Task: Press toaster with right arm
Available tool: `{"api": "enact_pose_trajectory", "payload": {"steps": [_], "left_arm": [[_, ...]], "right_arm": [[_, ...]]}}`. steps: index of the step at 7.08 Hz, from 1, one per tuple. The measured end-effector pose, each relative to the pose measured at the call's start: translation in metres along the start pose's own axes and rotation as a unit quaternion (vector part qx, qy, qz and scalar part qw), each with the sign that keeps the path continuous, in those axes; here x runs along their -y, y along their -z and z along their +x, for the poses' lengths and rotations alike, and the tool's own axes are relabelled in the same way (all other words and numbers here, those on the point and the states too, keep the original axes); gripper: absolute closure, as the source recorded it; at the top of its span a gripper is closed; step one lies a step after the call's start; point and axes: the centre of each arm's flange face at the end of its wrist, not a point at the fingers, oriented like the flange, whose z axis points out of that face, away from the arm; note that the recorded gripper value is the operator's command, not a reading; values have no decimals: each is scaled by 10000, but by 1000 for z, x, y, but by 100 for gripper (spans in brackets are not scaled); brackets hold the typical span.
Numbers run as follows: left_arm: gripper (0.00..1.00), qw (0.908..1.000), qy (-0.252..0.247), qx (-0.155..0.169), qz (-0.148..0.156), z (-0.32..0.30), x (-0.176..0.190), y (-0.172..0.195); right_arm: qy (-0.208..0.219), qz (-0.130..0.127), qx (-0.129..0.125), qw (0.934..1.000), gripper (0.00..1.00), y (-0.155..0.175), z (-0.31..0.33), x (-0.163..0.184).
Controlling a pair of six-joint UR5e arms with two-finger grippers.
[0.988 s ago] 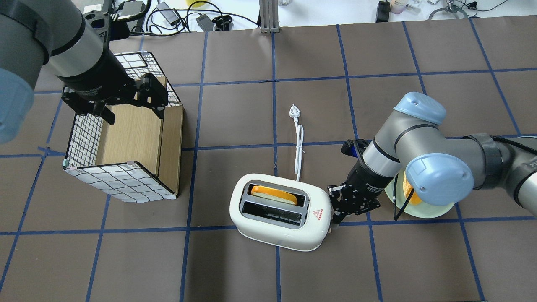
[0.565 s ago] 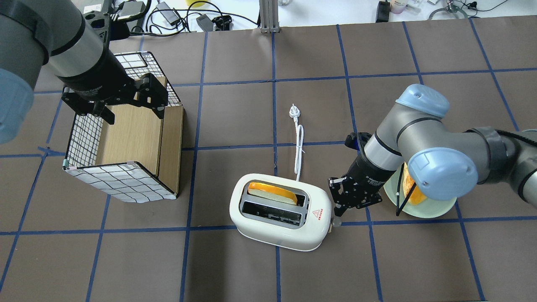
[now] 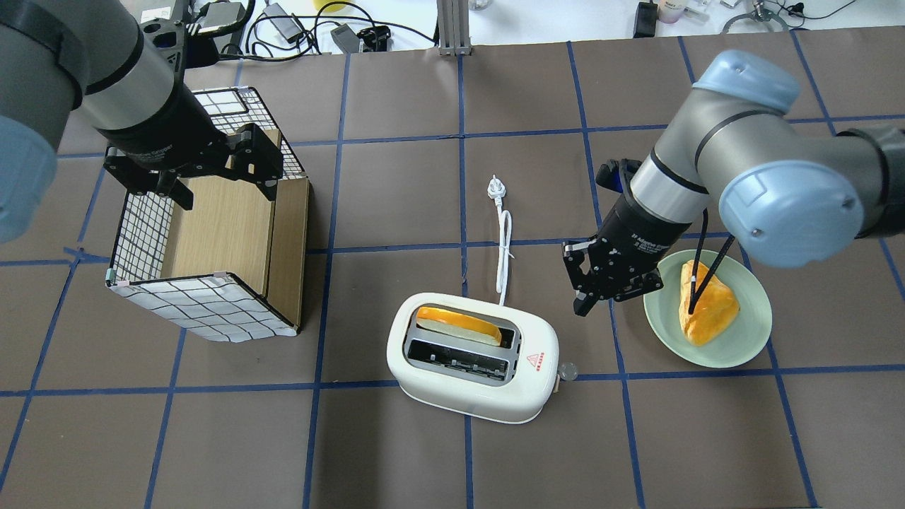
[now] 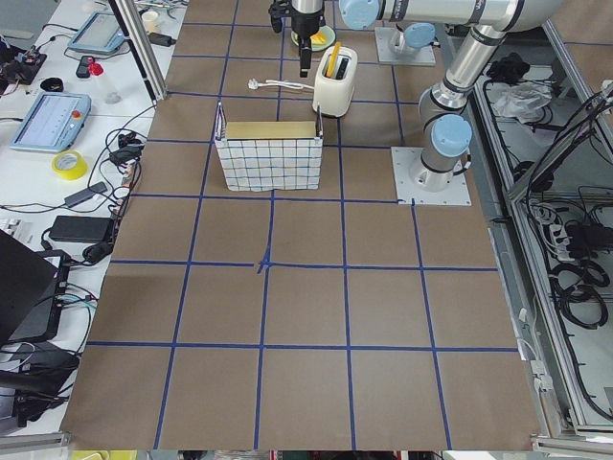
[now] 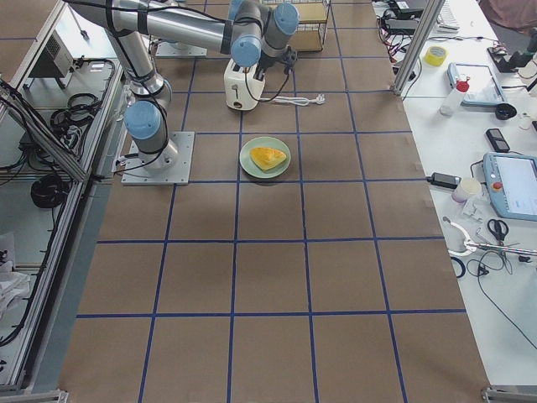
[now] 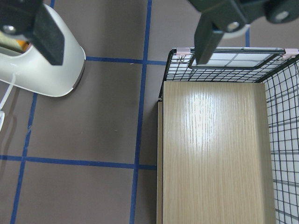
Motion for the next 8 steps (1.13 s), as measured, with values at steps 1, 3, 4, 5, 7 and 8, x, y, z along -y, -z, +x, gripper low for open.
{"api": "enact_pose_trajectory", "payload": {"steps": [1, 3, 4, 5, 7, 8], "left_arm": [[0, 10000, 0, 0, 0, 0, 0, 0], [0, 10000, 0, 0, 0, 0, 0, 0], [0, 10000, 0, 0, 2, 0, 0, 0], [0, 10000, 0, 0, 3, 0, 0, 0], [0, 10000, 0, 0, 1, 0, 0, 0], [0, 10000, 0, 0, 0, 0, 0, 0]], "right_arm": [[75, 343, -236, 9991, 0, 32, -3, 2], [348, 1081, -696, 9911, 0, 87, -9, 7], [570, 1419, -937, 9838, 0, 104, -9, 11], [805, 1724, -1157, 9749, 0, 117, -9, 15], [1163, 2007, -1453, 9618, 0, 128, -8, 18], [1243, 1947, -1585, 9600, 0, 129, -8, 16]]}}
